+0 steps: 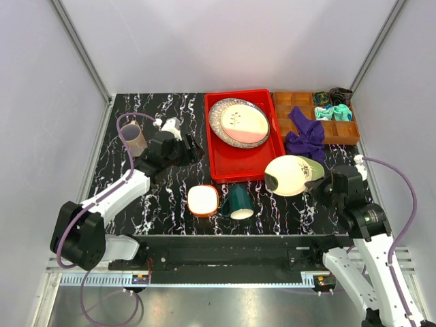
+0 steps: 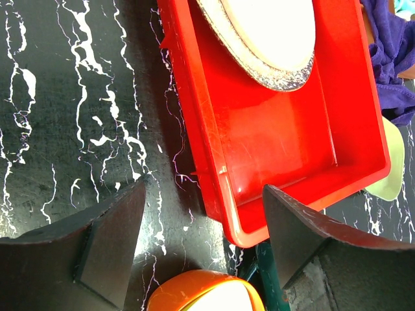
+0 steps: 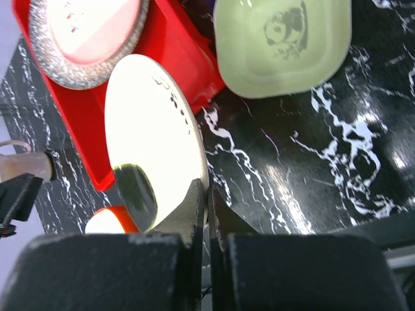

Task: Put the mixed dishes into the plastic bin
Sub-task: Pick up the plate at the center of the board, then place the plate in the plastic bin.

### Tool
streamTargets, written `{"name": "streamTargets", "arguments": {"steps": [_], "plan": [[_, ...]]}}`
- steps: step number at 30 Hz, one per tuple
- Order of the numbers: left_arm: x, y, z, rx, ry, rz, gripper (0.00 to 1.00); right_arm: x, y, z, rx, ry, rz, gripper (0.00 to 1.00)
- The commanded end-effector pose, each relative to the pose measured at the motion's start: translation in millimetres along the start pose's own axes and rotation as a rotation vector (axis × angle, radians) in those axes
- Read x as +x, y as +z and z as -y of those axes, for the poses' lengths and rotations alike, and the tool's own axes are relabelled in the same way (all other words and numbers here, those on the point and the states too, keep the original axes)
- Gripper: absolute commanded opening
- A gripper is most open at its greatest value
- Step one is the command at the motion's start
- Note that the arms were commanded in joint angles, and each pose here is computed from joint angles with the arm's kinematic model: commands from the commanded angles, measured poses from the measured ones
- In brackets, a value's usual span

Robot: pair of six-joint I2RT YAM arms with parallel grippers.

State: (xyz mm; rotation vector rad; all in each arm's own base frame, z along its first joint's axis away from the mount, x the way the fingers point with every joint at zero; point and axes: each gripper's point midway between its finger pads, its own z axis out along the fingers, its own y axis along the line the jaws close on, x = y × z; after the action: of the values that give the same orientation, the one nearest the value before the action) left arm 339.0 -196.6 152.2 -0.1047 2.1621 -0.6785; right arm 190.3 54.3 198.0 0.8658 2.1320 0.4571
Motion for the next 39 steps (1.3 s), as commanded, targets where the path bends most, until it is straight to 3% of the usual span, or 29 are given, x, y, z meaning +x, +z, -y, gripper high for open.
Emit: {"name": "streamTargets", "arguments": {"steps": [1, 11, 19, 30, 39], "plan": [[-18, -3, 15, 0.055, 0.002, 0.055, 0.77, -31, 4, -29, -0.070, -0.012, 0.107, 0.00], [-26, -19, 17, 0.043, 0.019, 0.078, 0.77, -58, 81, -96, -0.185, -0.048, 0.147, 0.00], [-29, -31, 16, 0.030, 0.012, 0.094, 0.77, -60, 166, -149, -0.242, -0.077, 0.072, 0.00], [-26, -42, 8, -0.001, 0.011, 0.105, 0.77, -68, 243, -210, -0.349, -0.064, 0.025, 0.00], [-28, -51, 6, -0.015, 0.013, 0.117, 0.78, -45, 305, -209, -0.315, -0.058, -0.063, 0.00]]}}
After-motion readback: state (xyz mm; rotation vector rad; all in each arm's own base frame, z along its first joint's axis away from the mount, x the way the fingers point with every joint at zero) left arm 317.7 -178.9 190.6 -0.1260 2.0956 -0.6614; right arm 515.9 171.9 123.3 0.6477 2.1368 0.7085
